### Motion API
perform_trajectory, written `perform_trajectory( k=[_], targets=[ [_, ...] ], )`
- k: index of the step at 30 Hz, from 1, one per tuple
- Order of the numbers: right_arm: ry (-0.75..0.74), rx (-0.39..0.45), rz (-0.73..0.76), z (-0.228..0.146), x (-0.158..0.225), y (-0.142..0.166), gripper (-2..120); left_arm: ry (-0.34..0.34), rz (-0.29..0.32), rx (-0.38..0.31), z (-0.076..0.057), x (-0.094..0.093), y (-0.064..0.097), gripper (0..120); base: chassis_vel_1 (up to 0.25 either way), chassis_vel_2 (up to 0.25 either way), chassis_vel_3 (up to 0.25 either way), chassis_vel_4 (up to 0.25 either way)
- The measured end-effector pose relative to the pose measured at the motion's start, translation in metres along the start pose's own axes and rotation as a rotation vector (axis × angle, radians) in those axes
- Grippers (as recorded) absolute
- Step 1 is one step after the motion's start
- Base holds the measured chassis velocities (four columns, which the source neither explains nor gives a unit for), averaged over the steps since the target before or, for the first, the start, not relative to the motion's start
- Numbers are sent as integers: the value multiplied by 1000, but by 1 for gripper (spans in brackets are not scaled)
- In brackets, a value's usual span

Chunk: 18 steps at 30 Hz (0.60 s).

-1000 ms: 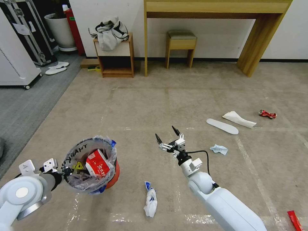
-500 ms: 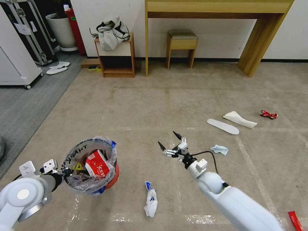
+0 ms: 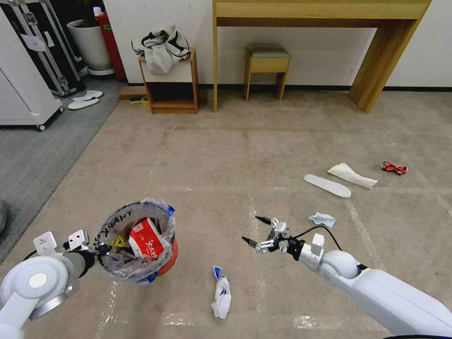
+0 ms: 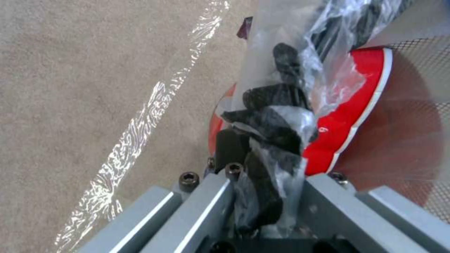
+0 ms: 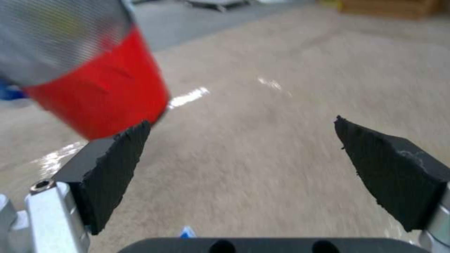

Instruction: Pick up the trash bin and place the garbage on the floor into it.

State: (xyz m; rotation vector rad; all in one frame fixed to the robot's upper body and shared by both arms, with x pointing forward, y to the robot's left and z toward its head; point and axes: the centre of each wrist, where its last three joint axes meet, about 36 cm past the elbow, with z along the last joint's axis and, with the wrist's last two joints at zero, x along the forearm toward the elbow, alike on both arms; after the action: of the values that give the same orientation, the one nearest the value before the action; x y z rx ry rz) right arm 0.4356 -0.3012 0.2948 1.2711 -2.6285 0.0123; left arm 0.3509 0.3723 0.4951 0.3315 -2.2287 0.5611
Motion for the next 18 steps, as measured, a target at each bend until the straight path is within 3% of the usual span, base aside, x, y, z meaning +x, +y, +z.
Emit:
perform_trajectory(
  k=[3,9,18],
  targets=[
    [65,-74,106,5,-2,16,100,1,-3,1,2,0,1,0,0,0,0,0],
    [96,-200,164,3,-8,37,100,3,-9,0,4,0,2,0,0,0,0,0],
    [160,-216,181,3,-1,49,100,1,-10,-2,5,1,1,0,0,0,0,0]
  ],
)
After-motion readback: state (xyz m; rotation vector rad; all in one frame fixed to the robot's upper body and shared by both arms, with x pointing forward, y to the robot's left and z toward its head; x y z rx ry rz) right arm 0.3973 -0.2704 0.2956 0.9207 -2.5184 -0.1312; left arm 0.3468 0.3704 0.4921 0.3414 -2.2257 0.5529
